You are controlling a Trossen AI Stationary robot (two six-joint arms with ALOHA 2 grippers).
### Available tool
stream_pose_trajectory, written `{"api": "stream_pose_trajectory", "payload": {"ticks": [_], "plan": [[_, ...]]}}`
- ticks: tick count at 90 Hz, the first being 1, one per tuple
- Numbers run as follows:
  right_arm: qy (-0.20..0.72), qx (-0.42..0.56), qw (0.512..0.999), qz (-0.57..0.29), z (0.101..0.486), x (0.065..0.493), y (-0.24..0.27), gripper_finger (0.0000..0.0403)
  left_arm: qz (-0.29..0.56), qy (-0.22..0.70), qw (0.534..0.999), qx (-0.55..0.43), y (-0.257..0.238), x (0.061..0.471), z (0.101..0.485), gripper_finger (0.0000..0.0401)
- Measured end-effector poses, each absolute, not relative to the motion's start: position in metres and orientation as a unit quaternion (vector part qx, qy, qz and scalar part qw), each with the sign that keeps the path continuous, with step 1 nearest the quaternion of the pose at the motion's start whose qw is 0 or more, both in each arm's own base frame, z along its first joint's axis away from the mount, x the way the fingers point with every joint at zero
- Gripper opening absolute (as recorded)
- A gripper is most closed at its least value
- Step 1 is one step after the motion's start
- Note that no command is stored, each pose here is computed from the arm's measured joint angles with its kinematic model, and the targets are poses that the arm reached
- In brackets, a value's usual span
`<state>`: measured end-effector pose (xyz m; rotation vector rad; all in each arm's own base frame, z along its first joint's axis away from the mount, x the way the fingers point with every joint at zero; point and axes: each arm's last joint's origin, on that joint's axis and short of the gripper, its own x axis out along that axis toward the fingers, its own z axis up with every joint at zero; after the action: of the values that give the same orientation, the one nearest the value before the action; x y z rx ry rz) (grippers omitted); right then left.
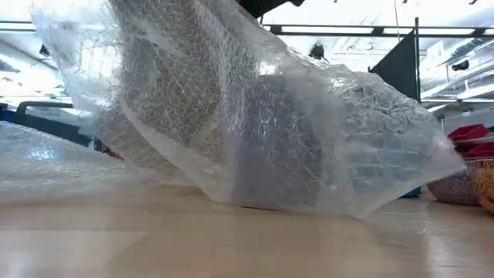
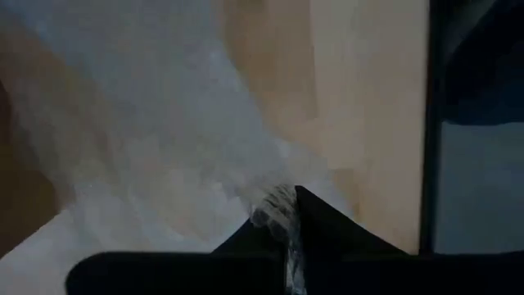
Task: Wrap mug
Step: Wrap the blue mug with the bubble wrap
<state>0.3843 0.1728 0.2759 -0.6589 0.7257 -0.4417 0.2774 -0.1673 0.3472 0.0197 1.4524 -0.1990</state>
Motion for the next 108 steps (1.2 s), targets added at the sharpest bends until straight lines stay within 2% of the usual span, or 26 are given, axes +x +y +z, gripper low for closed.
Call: {"api": "stream_pose_trajectory", "payload": {"ticks": [14,31,55,66,84,108], "plan": [[0.387,-0.305,0.845,-0.208,0.269,0.374,0.171,0.0,-0.117,0.649,0.751,-0.029,-0.173,0.284,0.347,0.0],[0.412,-0.3,0.832,-0.218,0.266,0.363,0.17,0.0,-0.068,0.678,0.732,-0.01,-0.161,0.295,0.332,0.0],[0.357,-0.189,0.901,-0.156,0.303,0.327,0.208,0.0,-0.016,0.68,0.733,-0.01,-0.125,0.311,0.328,0.0],[0.334,-0.163,0.922,-0.106,0.308,0.32,0.23,0.0,0.013,0.681,0.732,-0.017,-0.108,0.315,0.327,0.0],[0.34,-0.146,0.927,-0.057,0.284,0.331,0.239,0.0,0.037,0.681,0.731,-0.029,-0.09,0.321,0.327,0.0],[0.391,-0.15,0.903,-0.097,0.235,0.349,0.194,0.0,0.048,0.697,0.715,-0.032,-0.087,0.317,0.327,0.0]]}}
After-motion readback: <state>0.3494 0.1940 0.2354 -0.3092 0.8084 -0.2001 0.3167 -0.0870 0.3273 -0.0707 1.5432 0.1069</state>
